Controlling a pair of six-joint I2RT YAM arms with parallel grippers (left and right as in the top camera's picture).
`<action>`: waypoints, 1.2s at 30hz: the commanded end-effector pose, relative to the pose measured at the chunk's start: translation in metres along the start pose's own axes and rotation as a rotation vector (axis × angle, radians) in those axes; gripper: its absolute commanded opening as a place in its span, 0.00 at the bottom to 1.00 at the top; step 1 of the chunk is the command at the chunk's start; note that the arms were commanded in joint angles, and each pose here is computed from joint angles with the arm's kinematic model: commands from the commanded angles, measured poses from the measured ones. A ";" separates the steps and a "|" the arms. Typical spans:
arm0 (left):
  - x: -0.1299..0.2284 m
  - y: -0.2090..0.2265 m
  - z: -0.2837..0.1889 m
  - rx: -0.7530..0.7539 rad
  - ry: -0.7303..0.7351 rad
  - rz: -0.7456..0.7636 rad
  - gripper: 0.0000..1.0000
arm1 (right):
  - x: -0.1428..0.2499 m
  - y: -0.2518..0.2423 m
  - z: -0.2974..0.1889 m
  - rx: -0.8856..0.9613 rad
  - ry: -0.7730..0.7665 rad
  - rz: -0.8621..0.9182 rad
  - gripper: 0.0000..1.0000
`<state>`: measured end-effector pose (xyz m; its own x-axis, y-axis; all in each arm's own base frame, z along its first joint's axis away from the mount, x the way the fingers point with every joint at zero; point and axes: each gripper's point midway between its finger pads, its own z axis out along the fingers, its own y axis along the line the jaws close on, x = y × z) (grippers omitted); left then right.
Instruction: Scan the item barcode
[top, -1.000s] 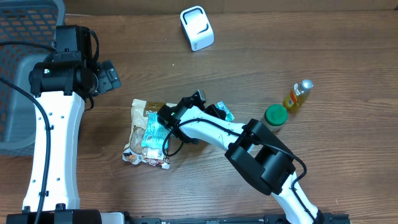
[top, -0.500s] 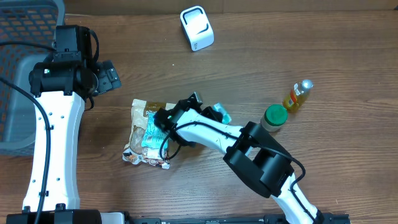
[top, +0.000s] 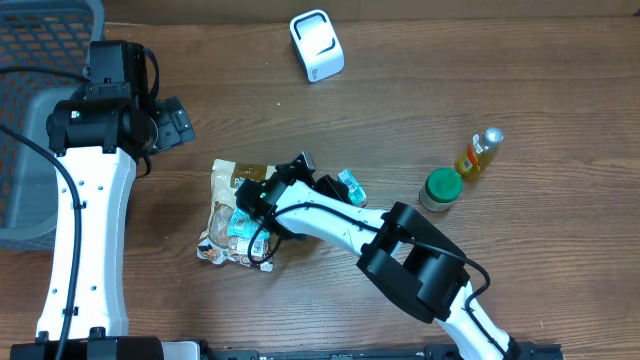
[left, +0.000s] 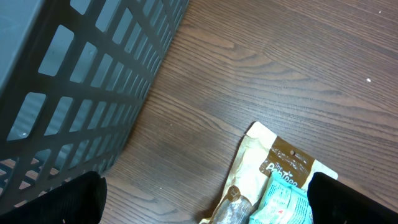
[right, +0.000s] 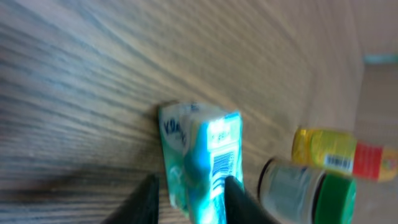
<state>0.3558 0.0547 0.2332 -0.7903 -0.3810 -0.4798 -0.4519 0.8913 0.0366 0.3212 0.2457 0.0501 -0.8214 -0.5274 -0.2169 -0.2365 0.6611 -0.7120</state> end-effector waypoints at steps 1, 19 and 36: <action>-0.005 0.002 -0.004 -0.007 -0.021 0.006 0.99 | -0.031 -0.033 -0.036 -0.077 -0.086 0.156 0.54; -0.005 0.002 -0.004 -0.007 -0.021 0.006 1.00 | -0.007 -0.042 0.001 -0.647 0.299 0.265 0.83; -0.005 0.002 -0.004 -0.007 -0.021 0.006 0.99 | 0.011 -0.013 0.012 -0.719 0.325 0.201 0.80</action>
<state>0.3558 0.0547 0.2332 -0.7903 -0.3810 -0.4798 -0.4519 0.8913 0.0366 0.3277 0.2247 0.0530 -0.9721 -0.2334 -0.0220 -0.2317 0.9709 -0.0615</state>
